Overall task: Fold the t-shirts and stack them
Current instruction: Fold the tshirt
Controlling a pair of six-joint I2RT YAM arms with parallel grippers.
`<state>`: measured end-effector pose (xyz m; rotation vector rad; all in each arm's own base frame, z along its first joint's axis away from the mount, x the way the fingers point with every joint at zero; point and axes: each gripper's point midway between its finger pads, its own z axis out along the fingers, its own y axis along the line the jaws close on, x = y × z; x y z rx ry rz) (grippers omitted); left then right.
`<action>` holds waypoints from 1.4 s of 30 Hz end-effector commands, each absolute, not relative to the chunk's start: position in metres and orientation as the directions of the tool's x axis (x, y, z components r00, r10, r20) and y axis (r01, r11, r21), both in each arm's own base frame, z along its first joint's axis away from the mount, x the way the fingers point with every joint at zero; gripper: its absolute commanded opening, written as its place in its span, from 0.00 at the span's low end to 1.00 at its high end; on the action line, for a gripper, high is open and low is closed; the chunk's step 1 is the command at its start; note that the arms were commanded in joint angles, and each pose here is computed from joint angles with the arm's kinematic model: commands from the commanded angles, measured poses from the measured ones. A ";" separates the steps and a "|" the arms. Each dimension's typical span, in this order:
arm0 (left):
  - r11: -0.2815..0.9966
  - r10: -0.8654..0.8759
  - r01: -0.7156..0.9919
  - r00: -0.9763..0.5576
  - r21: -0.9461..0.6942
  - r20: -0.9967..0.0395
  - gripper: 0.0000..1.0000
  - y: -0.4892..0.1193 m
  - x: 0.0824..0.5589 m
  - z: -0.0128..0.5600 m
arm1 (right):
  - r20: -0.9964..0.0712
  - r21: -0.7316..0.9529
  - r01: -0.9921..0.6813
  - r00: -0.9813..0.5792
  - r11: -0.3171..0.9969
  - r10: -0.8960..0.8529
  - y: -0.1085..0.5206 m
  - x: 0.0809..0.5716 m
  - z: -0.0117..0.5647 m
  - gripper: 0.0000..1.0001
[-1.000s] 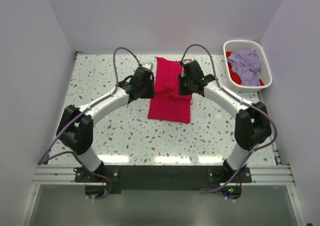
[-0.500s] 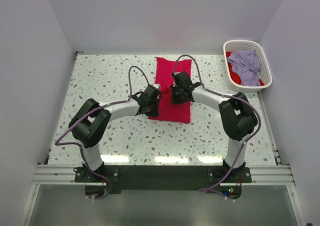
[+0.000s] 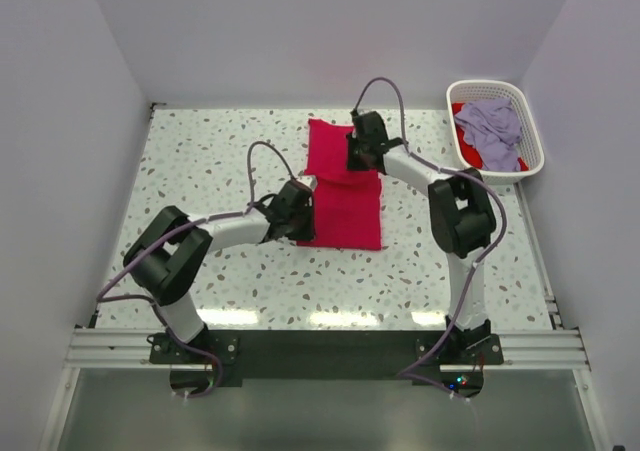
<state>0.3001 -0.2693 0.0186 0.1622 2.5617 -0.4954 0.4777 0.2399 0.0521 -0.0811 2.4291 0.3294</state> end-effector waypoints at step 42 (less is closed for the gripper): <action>0.722 -0.349 0.026 -0.849 -0.691 -0.396 0.24 -0.223 0.403 0.020 | -0.372 0.777 -0.055 -0.843 0.627 0.387 0.199 0.431 0.019 0.40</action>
